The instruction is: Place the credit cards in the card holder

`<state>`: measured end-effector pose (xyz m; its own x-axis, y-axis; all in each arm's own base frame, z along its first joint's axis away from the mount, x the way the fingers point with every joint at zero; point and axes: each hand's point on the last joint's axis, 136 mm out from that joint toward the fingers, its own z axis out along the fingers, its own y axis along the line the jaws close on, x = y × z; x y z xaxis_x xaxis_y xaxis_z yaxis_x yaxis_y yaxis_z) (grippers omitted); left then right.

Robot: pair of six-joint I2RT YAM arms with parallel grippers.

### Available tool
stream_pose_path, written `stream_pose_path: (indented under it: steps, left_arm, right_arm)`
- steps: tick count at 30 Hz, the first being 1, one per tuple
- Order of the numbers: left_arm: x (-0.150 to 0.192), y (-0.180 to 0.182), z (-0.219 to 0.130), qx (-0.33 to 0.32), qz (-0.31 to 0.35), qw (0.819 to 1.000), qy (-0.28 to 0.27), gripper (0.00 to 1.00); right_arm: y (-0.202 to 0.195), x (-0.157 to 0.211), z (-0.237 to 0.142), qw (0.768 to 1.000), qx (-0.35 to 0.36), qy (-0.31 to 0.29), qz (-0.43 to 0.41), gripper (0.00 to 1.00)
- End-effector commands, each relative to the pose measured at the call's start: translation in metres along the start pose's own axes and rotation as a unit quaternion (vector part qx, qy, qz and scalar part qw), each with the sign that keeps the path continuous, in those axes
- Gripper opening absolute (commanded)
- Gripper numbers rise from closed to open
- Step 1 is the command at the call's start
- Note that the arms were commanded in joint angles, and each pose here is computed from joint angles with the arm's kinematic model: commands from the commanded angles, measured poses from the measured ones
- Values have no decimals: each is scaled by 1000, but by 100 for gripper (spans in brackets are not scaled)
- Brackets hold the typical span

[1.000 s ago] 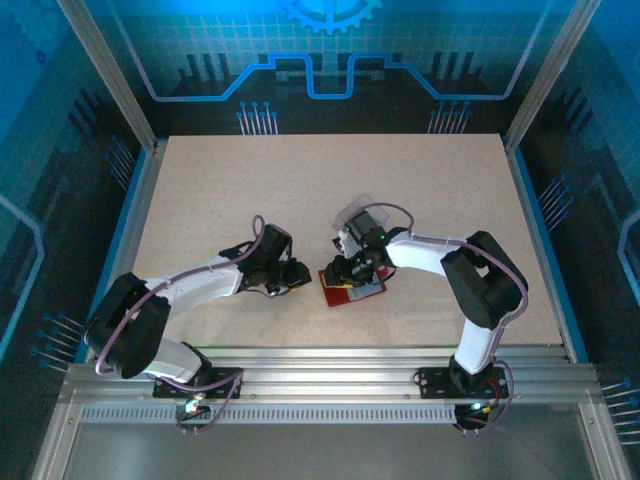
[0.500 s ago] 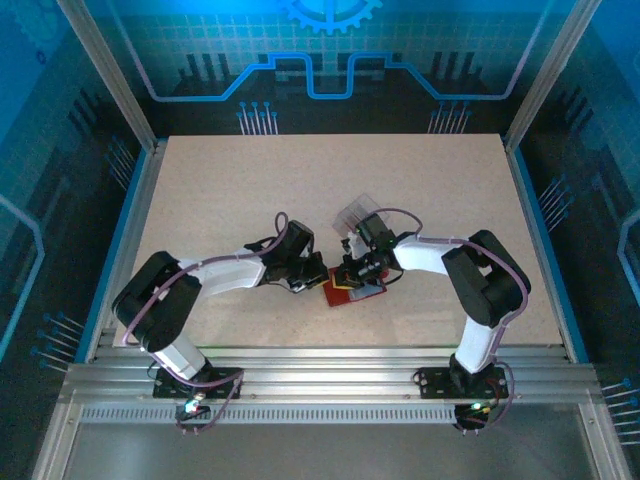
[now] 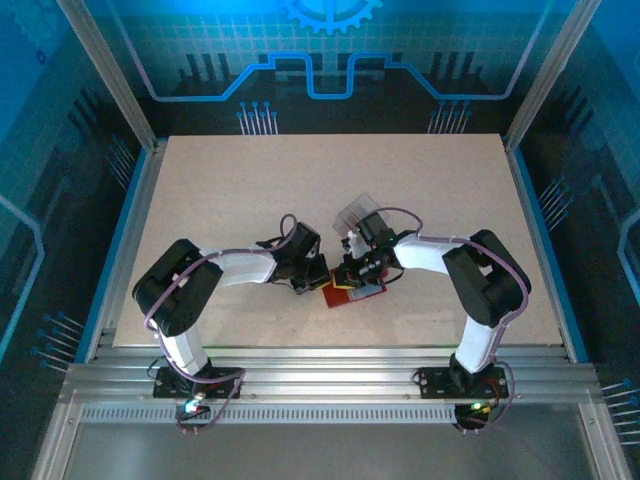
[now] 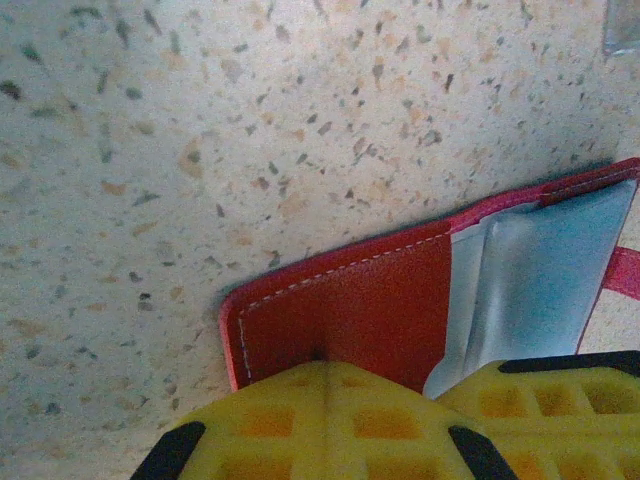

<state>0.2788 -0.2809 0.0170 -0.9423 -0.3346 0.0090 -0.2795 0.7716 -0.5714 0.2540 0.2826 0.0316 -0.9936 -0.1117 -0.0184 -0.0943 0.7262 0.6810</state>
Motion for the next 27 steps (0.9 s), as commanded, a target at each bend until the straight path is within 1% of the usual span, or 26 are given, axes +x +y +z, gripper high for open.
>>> stream_pose_path:
  steps: [1,3,7,15,18,21,24,27]
  left_arm:
    - [4,25,10,-45,4,999,7,0]
    - [6,30,11,-52,8,999,9,0]
    - [8,37,11,-62,19,998,11,0]
    - [3,35,-5,-81,59,995,6,0]
    - [1,31,-8,-82,71,994,6,0]
    - [0,28,-9,-82,78,994,9,0]
    - [0,27,-7,-82,81,993,13,0]
    - [-3,26,-7,-85,85,993,11,0]
  right_arm:
    - [11,-5,-22,1000,9,-7,-23,17]
    - [9,-7,-31,999,19,-12,-28,20]
    - [6,-16,-51,997,54,-31,-45,20]
    - [-27,-30,-68,979,189,-37,-71,24]
    - [-38,-32,-68,971,222,-30,-82,25]
    - [-45,-31,-64,962,252,-20,-100,32]
    - [-44,-29,-54,959,258,-11,-116,35]
    - [-43,-26,-45,956,264,-5,-130,36]
